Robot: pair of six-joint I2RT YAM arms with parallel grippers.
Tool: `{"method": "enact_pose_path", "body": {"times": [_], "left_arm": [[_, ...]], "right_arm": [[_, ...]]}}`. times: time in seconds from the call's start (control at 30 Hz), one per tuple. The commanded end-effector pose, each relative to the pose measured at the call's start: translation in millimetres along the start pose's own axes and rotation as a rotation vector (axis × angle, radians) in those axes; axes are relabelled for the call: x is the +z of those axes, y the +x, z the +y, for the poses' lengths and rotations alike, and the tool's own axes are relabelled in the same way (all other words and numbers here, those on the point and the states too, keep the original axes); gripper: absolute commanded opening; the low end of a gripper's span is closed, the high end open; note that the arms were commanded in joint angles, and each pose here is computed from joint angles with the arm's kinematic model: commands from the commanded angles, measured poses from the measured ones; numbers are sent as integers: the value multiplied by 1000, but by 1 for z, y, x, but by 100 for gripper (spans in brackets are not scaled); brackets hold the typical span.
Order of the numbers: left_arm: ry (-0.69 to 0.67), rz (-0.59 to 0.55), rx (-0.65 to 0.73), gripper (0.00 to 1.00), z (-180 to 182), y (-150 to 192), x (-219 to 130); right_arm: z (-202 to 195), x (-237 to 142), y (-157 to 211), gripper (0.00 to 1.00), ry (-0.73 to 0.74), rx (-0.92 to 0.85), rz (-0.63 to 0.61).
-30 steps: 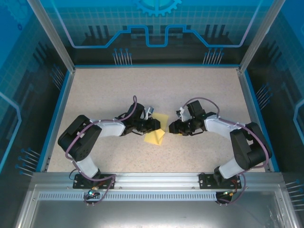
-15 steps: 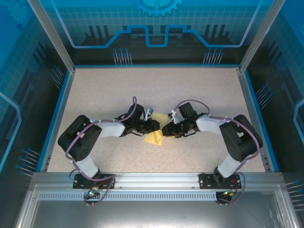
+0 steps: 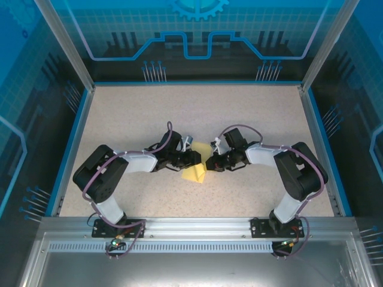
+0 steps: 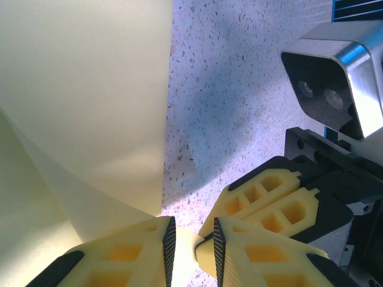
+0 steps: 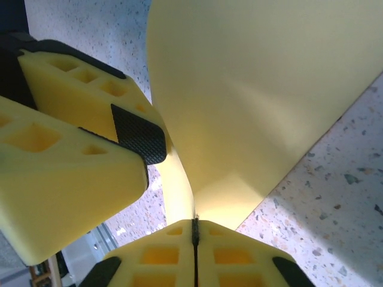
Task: Fold a paper plane with a square sheet of paper (pick it up from the middle)
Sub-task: Fold the triangle a second time at the center of the table.
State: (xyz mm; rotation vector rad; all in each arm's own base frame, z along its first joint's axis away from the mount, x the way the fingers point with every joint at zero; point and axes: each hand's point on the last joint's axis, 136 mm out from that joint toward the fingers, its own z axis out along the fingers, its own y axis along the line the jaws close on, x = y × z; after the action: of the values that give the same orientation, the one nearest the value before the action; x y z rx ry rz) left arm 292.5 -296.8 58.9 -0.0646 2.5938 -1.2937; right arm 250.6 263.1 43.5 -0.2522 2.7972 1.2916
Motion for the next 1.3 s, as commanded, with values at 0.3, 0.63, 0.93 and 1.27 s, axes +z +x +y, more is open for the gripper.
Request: {"method": "enact_pose_path", "body": {"times": [0.3, 0.63, 0.93, 1.27], "left_arm": [[41, -8, 32, 26, -20, -1, -10], [5, 30, 15, 24, -10, 4, 4], [-14, 41, 8, 23, -2, 6, 9], [-31, 52, -6, 23, 5, 8, 13]], "right_arm": [[-11, 2, -9, 0, 126, -70, 42], [-21, 8, -10, 0, 154, -66, 60], [-25, 9, -15, 1, 173, -70, 60], [-27, 12, -19, 1, 182, -68, 62]]}}
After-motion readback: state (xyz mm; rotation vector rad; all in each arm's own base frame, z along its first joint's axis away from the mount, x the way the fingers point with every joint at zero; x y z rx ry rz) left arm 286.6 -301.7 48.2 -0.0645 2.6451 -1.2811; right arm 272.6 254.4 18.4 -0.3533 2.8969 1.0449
